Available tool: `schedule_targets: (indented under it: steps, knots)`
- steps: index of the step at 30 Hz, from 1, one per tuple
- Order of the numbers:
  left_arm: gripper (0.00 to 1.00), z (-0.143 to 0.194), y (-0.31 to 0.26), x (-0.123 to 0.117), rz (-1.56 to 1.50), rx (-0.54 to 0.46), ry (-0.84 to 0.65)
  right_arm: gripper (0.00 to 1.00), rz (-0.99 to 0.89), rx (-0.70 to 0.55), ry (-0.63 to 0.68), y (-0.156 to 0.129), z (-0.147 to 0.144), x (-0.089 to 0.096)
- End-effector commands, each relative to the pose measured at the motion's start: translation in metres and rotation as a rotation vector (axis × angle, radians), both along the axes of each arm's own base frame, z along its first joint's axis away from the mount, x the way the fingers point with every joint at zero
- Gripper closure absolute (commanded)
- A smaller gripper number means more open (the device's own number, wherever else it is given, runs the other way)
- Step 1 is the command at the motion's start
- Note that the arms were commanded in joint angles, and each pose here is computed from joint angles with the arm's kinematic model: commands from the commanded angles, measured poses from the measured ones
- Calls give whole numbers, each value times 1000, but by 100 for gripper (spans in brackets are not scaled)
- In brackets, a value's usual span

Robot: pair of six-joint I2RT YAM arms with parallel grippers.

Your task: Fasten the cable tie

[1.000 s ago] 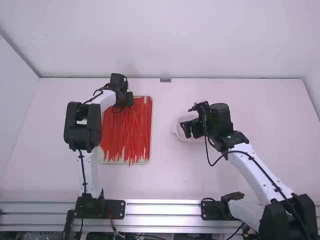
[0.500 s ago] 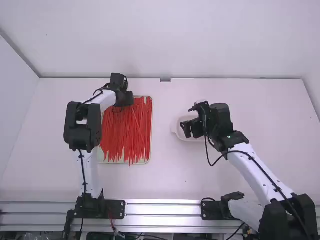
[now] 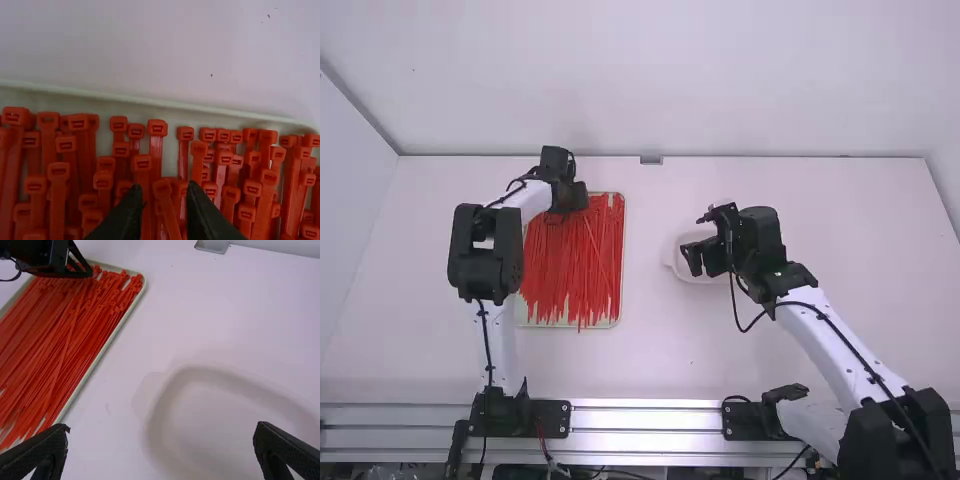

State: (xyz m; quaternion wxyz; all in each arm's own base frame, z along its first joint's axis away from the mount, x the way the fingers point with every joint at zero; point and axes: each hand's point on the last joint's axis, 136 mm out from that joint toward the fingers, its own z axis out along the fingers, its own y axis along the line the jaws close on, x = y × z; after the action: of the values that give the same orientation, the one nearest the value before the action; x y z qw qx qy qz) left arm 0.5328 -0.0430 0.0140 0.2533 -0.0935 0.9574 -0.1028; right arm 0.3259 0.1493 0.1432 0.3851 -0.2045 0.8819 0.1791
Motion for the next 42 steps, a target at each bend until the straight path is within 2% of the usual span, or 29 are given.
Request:
schedule_targets:
  steps: [1, 15, 25, 35, 37, 40, 42]
  knots:
    - [76, -7, -7, -5, -13, -10, 19, 1, 9, 13, -23, 5, 13, 6]
    - [78, -15, -4, -7, 7, -17, 8, 1, 8, 8, -8, 4, 10, 3]
    - [90, -15, -4, -6, 9, -17, 6, 1, 8, 9, -11, 4, 10, 4]
    - [93, -14, -5, -5, 12, -20, 2, 1, 8, 8, -11, 4, 10, 4]
    - [92, -14, -5, -5, 14, -22, 2, 1, 8, 9, -12, 4, 10, 4]
    - [77, -15, -4, -6, 16, -22, 5, 1, 9, 9, -12, 4, 10, 4]
    - [74, -15, -8, -7, 7, -24, 8, 1, 9, 8, -12, 4, 10, 4]
